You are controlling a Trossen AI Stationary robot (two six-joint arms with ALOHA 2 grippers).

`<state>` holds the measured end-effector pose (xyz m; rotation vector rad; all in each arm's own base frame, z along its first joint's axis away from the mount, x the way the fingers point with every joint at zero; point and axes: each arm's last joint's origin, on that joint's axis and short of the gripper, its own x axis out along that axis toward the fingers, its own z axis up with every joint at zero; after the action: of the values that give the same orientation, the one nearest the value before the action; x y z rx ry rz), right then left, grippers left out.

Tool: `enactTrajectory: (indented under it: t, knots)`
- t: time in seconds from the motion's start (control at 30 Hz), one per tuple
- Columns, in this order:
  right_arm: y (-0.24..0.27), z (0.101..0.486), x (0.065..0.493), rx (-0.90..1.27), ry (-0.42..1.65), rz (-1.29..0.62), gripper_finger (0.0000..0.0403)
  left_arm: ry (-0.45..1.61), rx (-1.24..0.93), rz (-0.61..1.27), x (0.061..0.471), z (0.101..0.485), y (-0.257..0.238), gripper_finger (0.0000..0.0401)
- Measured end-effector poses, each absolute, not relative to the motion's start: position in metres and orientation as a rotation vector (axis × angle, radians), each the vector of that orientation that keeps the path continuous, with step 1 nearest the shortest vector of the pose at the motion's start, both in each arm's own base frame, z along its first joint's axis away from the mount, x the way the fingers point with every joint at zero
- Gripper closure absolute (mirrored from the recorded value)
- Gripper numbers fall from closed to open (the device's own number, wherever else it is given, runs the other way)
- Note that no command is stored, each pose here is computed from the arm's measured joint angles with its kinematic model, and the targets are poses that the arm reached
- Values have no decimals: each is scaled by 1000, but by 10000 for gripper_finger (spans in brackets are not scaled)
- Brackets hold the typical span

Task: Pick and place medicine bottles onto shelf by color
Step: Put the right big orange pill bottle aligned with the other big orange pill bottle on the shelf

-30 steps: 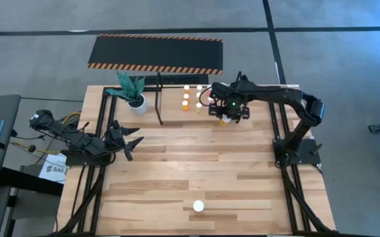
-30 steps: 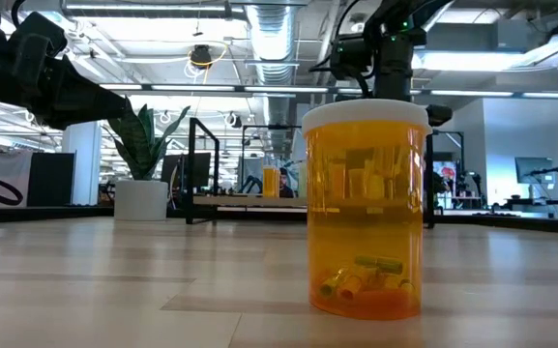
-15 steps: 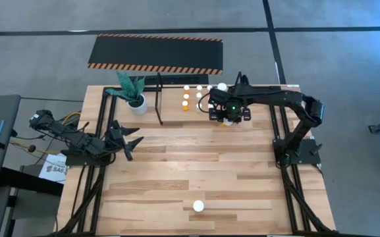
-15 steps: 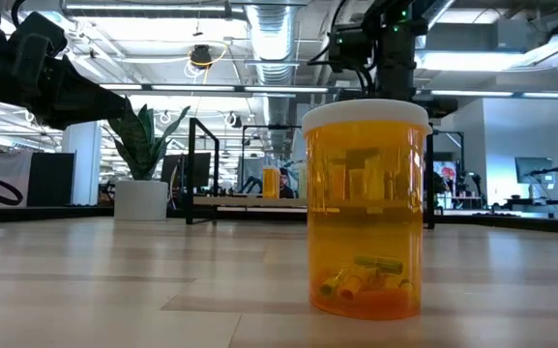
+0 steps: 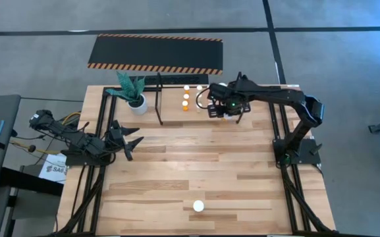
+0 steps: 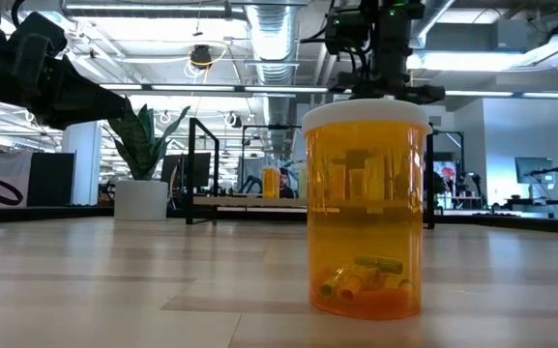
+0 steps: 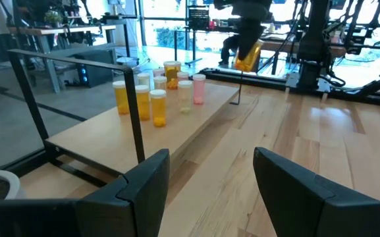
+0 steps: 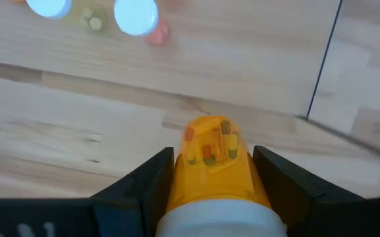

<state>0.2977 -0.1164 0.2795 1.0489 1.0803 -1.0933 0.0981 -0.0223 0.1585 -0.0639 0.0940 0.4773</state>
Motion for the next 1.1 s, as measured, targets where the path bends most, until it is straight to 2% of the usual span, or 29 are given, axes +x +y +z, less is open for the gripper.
enactTrajectory:
  t: [0.43, 0.6, 1.1]
  knots:
    - [-129, 280, 296, 759, 1141, -972, 187, 94, -64, 477, 98, 159, -22, 193]
    - [-135, 266, 306, 643, 1214, -912, 187, 94, -64, 477, 98, 158, -22, 193]
    - [-175, 243, 335, 584, 1420, -786, 186, 94, -64, 477, 98, 159, -22, 193]
